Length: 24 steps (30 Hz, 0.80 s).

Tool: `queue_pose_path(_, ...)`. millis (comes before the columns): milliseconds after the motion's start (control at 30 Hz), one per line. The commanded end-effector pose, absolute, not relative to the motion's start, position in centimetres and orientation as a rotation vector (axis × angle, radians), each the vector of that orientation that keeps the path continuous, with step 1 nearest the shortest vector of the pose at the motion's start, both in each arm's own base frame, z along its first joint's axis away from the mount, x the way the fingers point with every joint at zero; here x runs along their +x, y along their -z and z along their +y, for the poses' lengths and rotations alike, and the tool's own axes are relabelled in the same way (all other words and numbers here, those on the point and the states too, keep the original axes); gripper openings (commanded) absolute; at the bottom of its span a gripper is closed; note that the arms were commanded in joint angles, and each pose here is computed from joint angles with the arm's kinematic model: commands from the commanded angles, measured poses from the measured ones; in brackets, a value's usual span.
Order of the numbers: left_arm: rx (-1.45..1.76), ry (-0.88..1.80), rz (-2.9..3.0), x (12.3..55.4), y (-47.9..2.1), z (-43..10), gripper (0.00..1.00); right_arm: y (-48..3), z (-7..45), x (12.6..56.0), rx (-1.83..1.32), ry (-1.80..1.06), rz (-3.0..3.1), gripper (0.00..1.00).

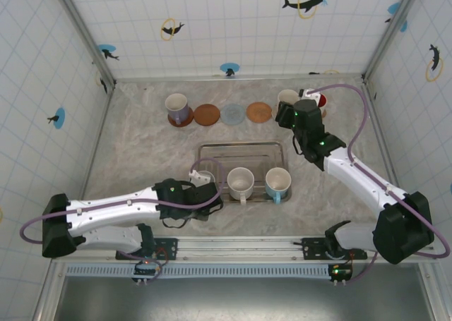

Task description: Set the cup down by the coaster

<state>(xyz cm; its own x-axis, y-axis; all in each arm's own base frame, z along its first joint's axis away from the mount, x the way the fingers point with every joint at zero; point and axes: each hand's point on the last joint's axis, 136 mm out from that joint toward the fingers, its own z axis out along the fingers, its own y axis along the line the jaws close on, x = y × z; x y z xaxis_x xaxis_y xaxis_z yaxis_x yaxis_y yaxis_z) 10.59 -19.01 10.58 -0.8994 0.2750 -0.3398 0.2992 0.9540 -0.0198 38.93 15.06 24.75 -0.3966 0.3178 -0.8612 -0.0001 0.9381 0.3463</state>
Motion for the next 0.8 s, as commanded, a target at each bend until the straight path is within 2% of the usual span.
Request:
queue_pose_path(0, 0.380, 0.149, 2.762, 10.5, -10.3, -19.3, 0.53, -25.0, 14.6, 38.9, 0.252, -0.353, 1.932, 0.70)
queue_pose_path(367, 0.267, 0.162, 2.734, 11.1, -9.1, -19.2, 0.53, -24.8, 15.0, 39.1, 0.249, -0.371, 1.940, 0.70)
queue_pose_path(767, 0.233, 0.170, 2.709, 11.7, -8.0, -19.8, 0.48, -24.8, 15.1, 39.0, 0.248, -0.382, 1.941, 0.70)
